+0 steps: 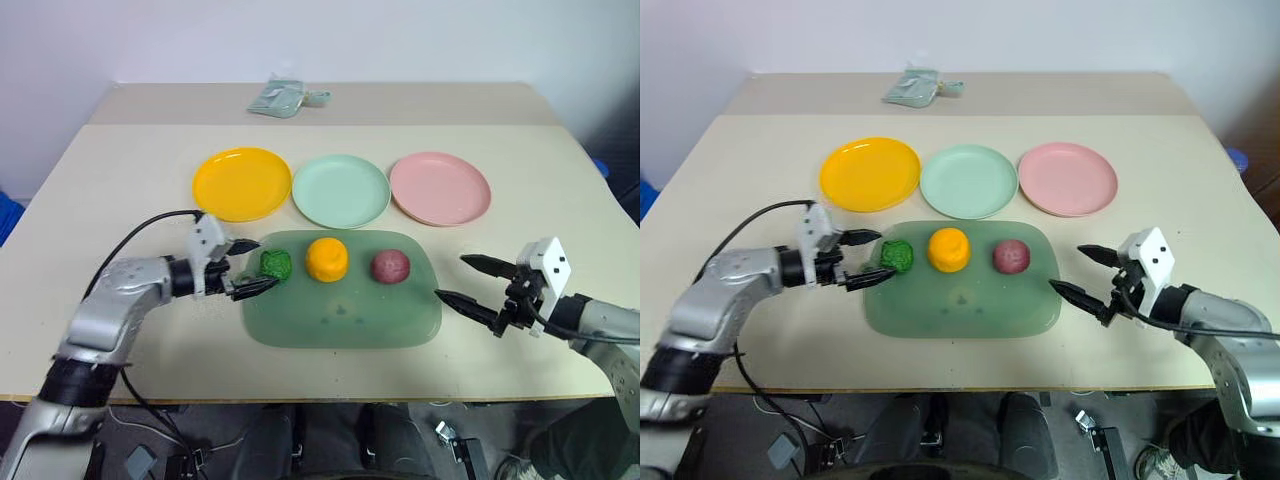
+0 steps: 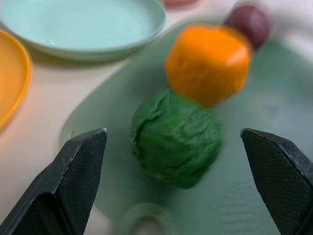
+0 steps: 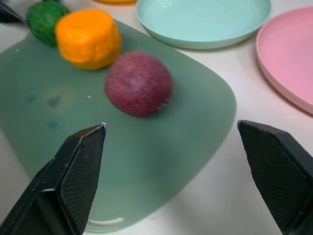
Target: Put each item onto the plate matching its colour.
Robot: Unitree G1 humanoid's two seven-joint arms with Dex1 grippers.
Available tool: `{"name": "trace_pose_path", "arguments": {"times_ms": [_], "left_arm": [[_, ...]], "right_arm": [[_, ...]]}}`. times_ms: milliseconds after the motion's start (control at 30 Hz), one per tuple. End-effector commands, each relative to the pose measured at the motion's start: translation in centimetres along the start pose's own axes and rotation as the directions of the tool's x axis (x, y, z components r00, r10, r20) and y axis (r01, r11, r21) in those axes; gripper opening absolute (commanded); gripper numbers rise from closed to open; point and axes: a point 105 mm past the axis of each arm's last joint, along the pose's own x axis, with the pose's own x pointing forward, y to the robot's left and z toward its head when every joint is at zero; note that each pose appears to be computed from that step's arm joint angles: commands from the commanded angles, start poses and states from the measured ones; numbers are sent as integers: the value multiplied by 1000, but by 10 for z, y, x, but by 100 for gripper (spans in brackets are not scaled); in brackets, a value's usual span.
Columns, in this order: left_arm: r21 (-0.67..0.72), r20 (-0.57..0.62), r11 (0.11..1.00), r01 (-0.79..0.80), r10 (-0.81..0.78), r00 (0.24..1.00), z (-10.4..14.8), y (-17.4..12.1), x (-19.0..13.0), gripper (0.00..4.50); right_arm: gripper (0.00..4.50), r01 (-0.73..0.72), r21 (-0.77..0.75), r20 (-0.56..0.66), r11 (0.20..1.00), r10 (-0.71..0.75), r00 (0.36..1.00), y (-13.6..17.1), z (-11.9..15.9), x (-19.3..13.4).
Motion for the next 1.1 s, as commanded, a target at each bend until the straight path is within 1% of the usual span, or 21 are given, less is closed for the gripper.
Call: {"name": "trace_pose_path", "arguments": {"times_ms": [33, 67, 133, 167, 233, 333, 433, 500, 533, 567, 667, 733, 800, 933, 967, 1033, 1100], "left_arm": [[41, 15, 999, 29, -29, 999, 4, 1, 8, 397], [47, 5, 998, 31, -31, 999, 1, 2, 7, 366], [50, -7, 999, 22, -22, 1000, -3, 4, 4, 265], [51, -10, 999, 12, -11, 1000, -4, 6, 1, 233], [36, 5, 999, -17, 17, 1000, -3, 12, -7, 233], [1, 76, 991, -137, 136, 988, 10, 34, -17, 233], [9, 173, 973, -230, 225, 959, 40, 49, -10, 233], [-1, 232, 963, -269, 261, 937, 58, 54, 3, 233], [-3, 247, 960, -281, 273, 930, 64, 56, 7, 233], [4, 252, 956, -292, 282, 926, 70, 58, 19, 233], [61, 222, 941, -334, 313, 923, 84, 69, 62, 233], [47, 203, 947, -319, 303, 931, 87, 74, 82, 233], [93, 177, 957, -274, 255, 950, 87, 70, 98, 233], [60, 212, 974, -217, 200, 956, 95, 67, 110, 409], [64, 214, 974, -217, 199, 956, 96, 68, 111, 445], [67, 240, 975, -212, 190, 952, 99, 69, 108, 445], [29, 292, 977, -211, 194, 937, 105, 73, 99, 445]], "right_arm": [[450, 34, -19, 30, 999, -33, 999, 1, 7, -9], [450, 41, -20, 26, 999, -40, 999, 1, 6, -11], [450, 52, -18, 30, 999, -51, 998, 2, 6, -14], [450, 55, -18, 33, 998, -54, 998, 2, 6, -15], [450, 61, -21, 32, 998, -60, 998, 1, 6, -16], [450, 64, -24, 34, 998, -63, 997, -1, 5, -16], [450, 62, -33, 42, 998, -60, 997, -3, 5, -11], [450, 58, -36, 50, 998, -56, 997, -3, 6, -8], [450, 57, -37, 52, 998, -55, 997, -4, 7, -7], [450, 54, -42, 58, 998, -51, 997, -4, 7, -4], [450, 54, -65, 83, 996, -48, 995, -9, 14, 6], [450, 50, -75, 94, 996, -43, 995, -10, 18, 10], [450, 51, -82, 102, 995, -42, 994, -9, 21, 12], [450, 70, -79, 108, 994, -62, 992, -7, 21, 12], [450, 75, -78, 106, 994, -66, 992, -6, 20, 11], [450, 80, -75, 103, 994, -72, 992, -3, 19, 8], [450, 89, -70, 101, 994, -81, 992, -1, 19, 6]]}}
